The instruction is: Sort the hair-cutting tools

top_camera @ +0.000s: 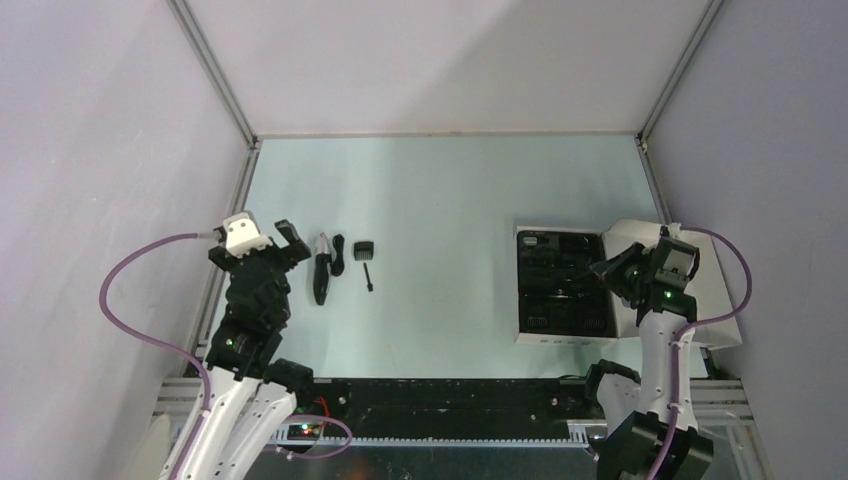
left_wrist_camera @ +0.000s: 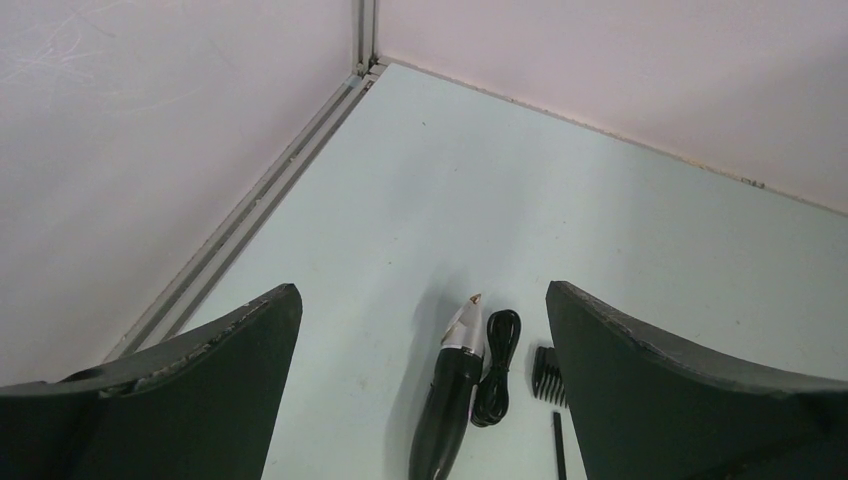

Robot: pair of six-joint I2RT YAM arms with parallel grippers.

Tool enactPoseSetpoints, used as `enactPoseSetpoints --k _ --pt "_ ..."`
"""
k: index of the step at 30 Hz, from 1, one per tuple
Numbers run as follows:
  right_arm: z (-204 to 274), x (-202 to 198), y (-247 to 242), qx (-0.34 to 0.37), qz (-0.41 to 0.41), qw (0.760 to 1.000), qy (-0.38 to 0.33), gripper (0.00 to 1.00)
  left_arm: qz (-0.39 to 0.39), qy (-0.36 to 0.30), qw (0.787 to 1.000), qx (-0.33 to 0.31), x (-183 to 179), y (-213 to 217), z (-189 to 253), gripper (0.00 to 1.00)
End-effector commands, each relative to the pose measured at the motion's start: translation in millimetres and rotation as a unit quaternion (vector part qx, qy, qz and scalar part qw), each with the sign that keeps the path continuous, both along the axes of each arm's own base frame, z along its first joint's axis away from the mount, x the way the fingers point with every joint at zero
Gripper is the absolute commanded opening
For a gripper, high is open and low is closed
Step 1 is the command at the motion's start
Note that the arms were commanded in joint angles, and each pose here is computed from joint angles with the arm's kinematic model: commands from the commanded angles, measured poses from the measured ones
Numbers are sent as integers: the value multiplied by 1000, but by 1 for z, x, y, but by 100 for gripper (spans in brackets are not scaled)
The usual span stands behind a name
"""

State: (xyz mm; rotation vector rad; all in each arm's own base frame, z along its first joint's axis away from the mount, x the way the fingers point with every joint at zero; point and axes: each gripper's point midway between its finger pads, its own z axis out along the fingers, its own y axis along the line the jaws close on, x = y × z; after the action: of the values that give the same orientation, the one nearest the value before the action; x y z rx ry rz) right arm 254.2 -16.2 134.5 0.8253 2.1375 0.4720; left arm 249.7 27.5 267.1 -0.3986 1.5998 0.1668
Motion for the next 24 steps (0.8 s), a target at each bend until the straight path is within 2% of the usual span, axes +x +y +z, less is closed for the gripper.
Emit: enactPoseSetpoints --k 1,13,24 --pt "-11 -2 -5 -3 -13 1000 4 0 8 -19 1000 -2 2 -2 8 100" --pt "-25 7 -8 19 -18 1000 0 0 -9 -25 1000 11 0 -12 10 100" --pt "9 15 -3 47 -18 997 -57 0 -11 -26 1000 11 0 -13 9 100"
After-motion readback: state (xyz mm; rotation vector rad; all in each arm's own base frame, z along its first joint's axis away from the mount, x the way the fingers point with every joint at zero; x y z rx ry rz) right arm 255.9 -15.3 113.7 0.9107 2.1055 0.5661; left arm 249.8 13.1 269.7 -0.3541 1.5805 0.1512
